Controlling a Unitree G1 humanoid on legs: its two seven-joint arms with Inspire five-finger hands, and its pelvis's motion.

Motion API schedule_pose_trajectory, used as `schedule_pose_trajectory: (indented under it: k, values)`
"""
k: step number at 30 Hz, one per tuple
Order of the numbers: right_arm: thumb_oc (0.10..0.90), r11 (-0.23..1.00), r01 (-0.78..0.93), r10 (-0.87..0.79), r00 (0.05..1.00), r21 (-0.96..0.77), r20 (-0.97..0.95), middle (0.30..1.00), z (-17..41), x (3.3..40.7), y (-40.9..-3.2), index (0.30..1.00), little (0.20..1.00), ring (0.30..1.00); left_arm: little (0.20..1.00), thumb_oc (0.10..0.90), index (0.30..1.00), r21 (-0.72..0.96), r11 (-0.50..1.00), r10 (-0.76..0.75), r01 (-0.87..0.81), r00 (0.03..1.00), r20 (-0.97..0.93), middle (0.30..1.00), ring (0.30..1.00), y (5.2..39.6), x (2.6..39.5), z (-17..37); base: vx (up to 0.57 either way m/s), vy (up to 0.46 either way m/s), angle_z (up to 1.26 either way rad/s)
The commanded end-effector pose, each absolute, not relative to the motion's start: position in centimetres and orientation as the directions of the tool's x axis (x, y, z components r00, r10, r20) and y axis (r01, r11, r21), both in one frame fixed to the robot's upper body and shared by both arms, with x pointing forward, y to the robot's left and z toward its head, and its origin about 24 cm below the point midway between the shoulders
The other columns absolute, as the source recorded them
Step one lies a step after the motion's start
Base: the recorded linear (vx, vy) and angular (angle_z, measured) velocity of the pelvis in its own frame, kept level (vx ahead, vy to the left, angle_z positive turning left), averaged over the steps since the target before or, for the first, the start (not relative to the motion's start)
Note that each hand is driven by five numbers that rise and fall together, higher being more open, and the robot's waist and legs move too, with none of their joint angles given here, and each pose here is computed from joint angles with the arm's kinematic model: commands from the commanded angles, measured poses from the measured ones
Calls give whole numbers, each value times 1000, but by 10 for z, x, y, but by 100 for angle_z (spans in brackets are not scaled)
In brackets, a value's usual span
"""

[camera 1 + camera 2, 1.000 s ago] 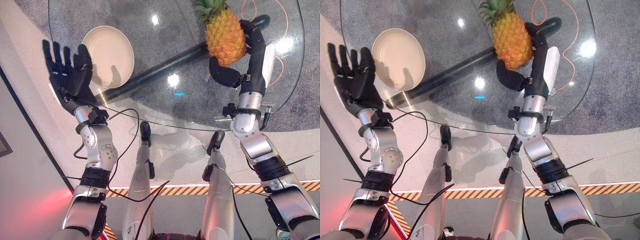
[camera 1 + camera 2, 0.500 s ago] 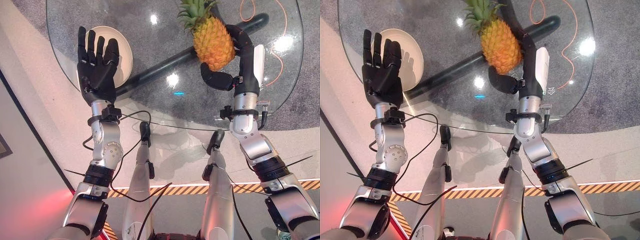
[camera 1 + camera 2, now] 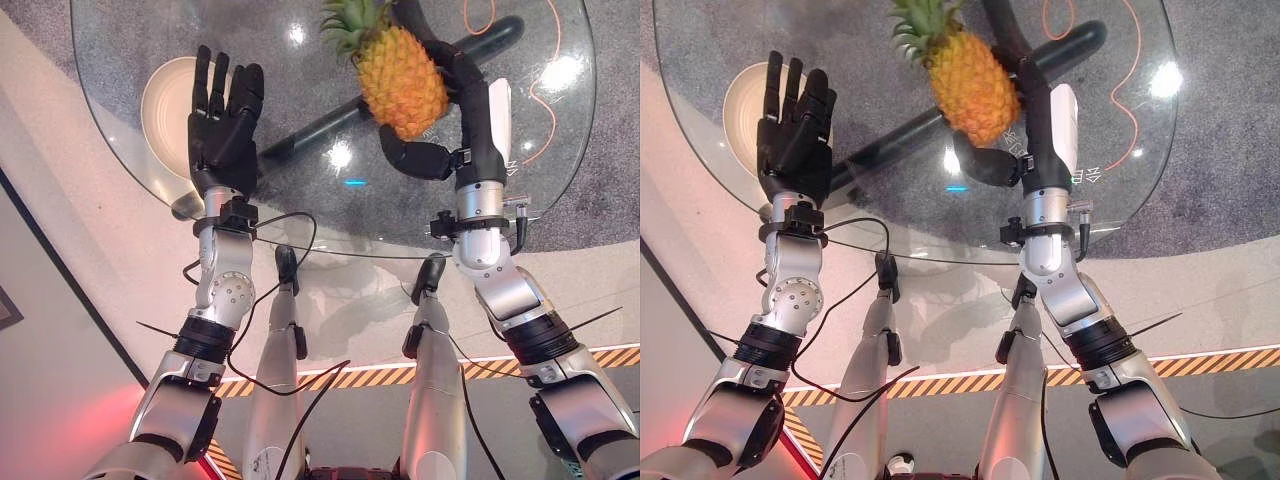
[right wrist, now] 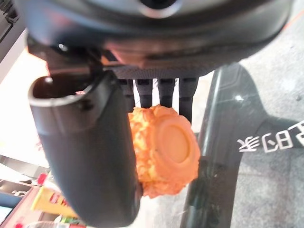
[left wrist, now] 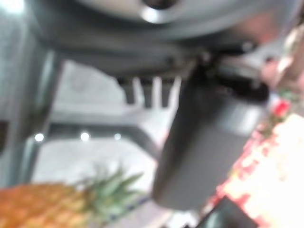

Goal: Pick up the fruit to the plate

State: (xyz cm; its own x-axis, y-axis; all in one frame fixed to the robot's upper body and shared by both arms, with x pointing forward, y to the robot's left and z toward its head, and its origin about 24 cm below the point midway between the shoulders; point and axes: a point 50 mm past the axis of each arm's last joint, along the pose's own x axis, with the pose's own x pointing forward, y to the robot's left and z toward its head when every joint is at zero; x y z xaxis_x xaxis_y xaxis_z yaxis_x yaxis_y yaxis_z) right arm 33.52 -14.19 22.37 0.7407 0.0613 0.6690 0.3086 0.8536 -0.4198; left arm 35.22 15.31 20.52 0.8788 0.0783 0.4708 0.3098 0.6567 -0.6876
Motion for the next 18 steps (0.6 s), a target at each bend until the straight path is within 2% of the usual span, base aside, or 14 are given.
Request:
schedule_pose_trajectory:
  k: [1, 18]
  values:
    - [100, 906, 267, 204, 403, -328, 892, 300, 302, 295, -113, 300, 200, 300, 900, 800, 900, -596, 607, 15, 526, 742, 670, 900, 900, 138, 338, 260, 0, 0, 0]
    - [100, 904, 187, 284, 410, -384, 867, 300, 303, 292, -93, 300, 200, 300, 900, 800, 900, -547, 548, -137, 633, 713, 688, 900, 900, 112, 335, 263, 0, 0, 0]
